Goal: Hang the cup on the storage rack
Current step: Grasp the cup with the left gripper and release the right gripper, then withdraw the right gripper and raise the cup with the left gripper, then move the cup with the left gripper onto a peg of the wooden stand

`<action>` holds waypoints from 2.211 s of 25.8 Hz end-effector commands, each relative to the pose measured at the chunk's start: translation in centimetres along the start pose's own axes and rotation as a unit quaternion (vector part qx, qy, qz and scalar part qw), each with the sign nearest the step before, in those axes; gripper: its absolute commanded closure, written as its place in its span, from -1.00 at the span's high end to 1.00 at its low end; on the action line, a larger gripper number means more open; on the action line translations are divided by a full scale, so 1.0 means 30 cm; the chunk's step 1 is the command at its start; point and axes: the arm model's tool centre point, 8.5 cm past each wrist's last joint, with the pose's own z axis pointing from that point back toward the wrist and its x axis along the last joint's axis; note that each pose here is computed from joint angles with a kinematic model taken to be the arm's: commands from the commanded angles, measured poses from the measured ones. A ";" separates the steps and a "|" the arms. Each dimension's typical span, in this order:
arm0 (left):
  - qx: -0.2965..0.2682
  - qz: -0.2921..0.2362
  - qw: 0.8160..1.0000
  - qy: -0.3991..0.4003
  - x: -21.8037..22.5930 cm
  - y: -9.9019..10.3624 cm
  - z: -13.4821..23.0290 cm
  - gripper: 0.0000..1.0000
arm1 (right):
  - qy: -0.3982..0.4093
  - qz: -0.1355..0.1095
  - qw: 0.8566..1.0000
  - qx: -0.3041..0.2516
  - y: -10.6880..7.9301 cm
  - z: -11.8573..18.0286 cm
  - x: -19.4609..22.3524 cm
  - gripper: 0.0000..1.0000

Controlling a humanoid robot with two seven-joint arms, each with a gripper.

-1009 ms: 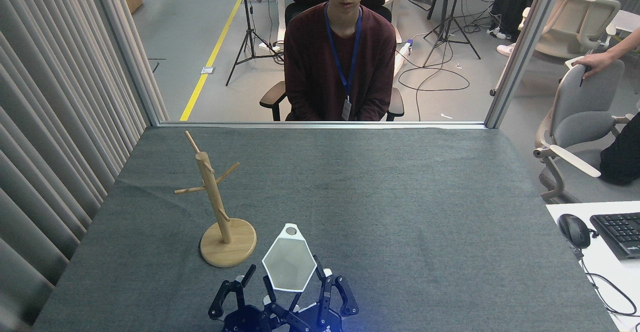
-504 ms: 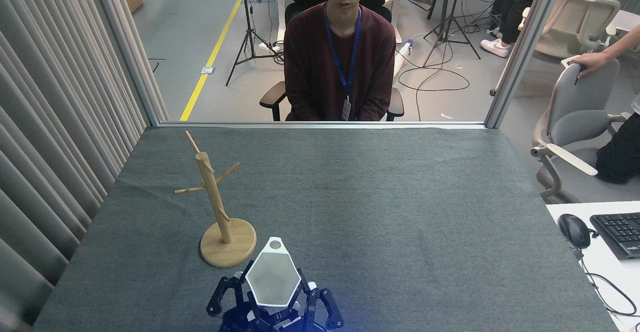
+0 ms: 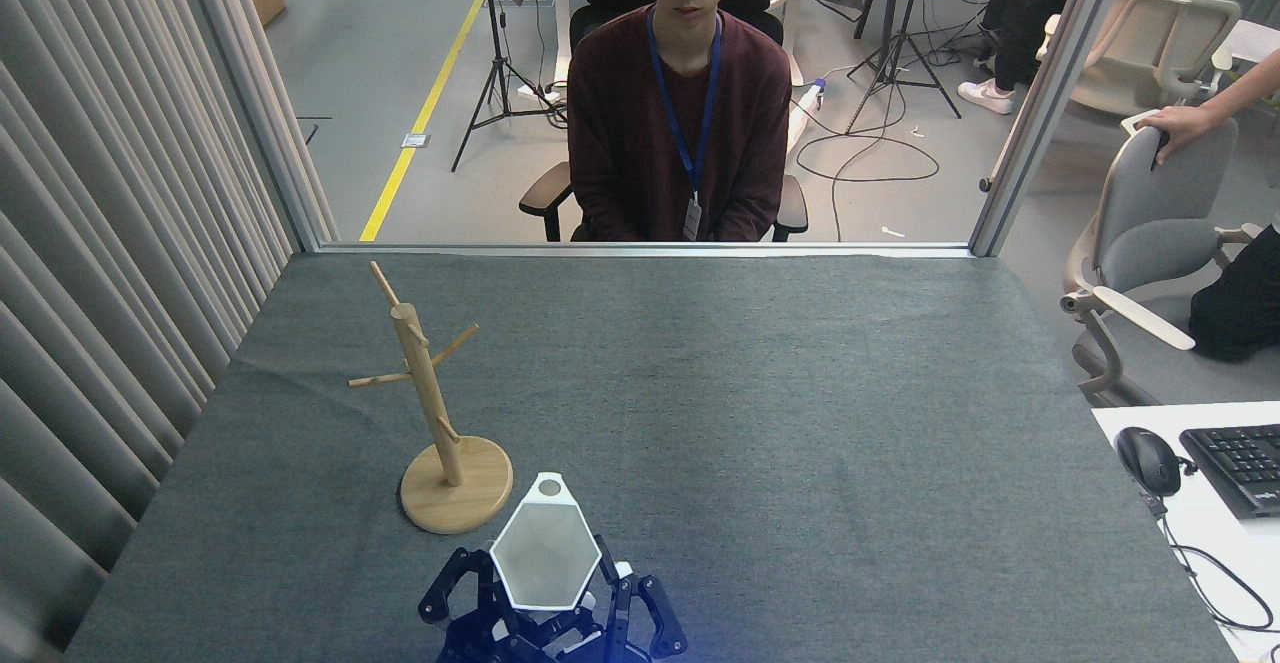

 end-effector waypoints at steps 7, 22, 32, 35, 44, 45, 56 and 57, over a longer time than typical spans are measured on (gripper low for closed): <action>0.006 0.000 1.000 0.000 0.000 0.002 -0.002 0.13 | 0.010 -0.009 0.995 -0.094 -0.184 -0.006 -0.044 0.98; -0.001 -0.077 0.977 0.200 -0.318 0.005 0.066 0.02 | 0.231 0.109 0.959 0.120 0.131 0.174 -0.661 0.98; -0.017 -0.274 0.932 0.235 -0.613 -0.031 0.004 0.05 | 0.234 0.105 0.959 0.118 0.128 0.159 -0.659 0.98; -0.025 -0.293 0.928 0.230 -0.627 -0.051 -0.038 0.05 | 0.234 0.106 0.959 0.117 0.126 0.156 -0.662 0.98; -0.064 -0.317 0.913 0.250 -0.676 -0.142 -0.079 0.06 | 0.240 0.093 0.959 0.117 0.127 0.164 -0.679 0.97; -0.064 -0.317 0.913 0.250 -0.676 -0.141 -0.082 0.06 | 0.241 0.092 0.959 0.117 0.128 0.164 -0.678 0.98; -0.066 -0.343 0.907 0.237 -0.619 -0.155 -0.131 0.06 | 0.243 0.091 0.959 0.116 0.127 0.162 -0.679 0.97; -0.063 -0.341 0.908 0.236 -0.611 -0.152 -0.140 0.06 | 0.243 0.091 0.959 0.115 0.126 0.162 -0.681 0.98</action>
